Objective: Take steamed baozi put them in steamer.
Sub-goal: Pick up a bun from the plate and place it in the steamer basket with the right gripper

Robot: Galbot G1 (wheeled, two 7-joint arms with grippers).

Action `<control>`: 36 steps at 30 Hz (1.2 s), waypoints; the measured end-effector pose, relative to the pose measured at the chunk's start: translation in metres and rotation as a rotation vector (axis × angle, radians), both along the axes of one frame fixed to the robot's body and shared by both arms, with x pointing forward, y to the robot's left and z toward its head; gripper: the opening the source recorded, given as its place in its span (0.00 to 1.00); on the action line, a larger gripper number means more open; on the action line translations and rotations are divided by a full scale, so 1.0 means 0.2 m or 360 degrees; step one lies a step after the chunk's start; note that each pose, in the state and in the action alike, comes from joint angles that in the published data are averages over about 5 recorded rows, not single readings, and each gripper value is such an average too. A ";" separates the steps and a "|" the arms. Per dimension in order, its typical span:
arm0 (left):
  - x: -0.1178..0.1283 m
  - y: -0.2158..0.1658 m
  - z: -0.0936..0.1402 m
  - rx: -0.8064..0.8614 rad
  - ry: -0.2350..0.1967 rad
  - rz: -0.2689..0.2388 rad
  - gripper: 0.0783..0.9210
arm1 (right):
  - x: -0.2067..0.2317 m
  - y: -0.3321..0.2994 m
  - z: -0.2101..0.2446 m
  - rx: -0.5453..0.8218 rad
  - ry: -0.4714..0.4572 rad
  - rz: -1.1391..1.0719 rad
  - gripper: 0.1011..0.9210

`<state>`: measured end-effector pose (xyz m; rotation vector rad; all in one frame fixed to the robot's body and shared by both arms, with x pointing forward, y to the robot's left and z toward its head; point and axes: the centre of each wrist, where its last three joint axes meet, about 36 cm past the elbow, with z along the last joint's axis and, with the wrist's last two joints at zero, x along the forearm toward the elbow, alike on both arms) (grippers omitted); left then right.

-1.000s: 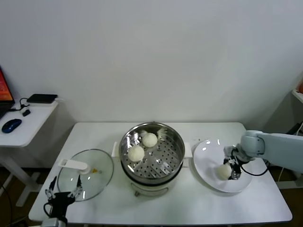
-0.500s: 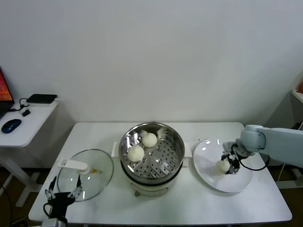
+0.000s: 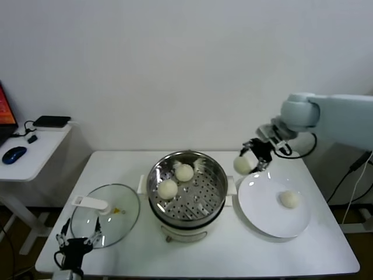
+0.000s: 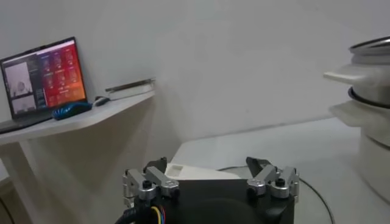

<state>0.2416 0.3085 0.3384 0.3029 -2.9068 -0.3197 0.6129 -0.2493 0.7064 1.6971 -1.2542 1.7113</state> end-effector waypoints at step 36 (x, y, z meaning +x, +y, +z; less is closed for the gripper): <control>0.01 0.02 -0.01 -0.0018 -0.0034 0.0027 0.88 | -0.10 1.12 -0.53 -0.0309 0.0022 0.1335 0.73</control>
